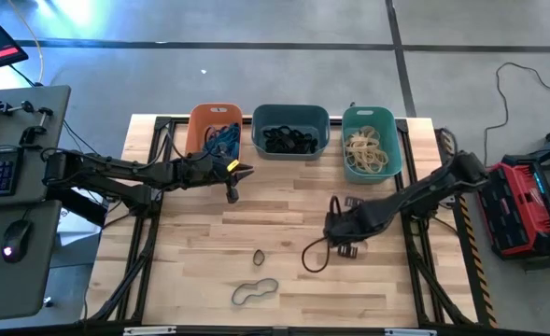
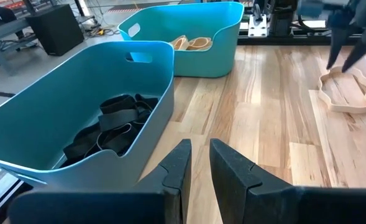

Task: Sort rubber bands into baskets
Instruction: Put the brown rubber band into the green bin

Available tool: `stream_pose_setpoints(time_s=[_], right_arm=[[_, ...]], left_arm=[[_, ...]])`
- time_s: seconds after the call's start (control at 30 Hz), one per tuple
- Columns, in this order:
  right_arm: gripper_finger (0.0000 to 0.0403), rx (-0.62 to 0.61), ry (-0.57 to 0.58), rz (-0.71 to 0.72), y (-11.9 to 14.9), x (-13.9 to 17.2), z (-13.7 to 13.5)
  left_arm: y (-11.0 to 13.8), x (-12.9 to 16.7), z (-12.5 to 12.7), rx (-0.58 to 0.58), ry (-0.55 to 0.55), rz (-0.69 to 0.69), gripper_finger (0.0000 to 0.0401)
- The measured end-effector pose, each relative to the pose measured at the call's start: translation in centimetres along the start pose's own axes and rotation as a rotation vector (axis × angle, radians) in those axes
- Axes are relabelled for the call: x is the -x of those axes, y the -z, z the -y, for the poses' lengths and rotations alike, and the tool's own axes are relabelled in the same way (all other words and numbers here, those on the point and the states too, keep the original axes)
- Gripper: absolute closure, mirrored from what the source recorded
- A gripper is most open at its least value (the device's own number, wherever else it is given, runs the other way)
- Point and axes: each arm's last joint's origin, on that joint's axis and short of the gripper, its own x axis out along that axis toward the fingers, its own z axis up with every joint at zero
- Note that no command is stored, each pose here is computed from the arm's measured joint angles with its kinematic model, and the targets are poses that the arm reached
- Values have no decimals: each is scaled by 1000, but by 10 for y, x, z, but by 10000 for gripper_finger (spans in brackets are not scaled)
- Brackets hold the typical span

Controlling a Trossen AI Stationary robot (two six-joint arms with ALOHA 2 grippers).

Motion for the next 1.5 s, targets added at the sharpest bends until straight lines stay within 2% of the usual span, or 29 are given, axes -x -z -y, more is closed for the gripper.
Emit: stream_pose_setpoints(time_s=[0.1,0.37,0.73,0.83,0.97,1.23,1.37,1.5], right_arm=[[315,1,-14,-16,-1,-13,-4],[314,3,31,-98,1,-36,-4],[316,25,23,-145,-6,-53,0],[337,27,1,-129,-10,-54,2],[392,38,-15,-136,-12,-55,5],[400,67,-33,-125,-15,-51,6],[402,82,-35,-80,-17,-39,1],[402,79,19,-12,-18,-21,-3]], left_arm=[[0,0,0,0,0,0,353],[0,0,0,0,0,-1,353],[0,0,0,0,0,-2,353],[0,0,0,0,1,-3,353],[1,0,0,-1,1,-9,353],[3,0,0,-5,3,-28,353],[3,0,0,-5,2,-28,353],[3,0,0,-5,2,-28,353]])
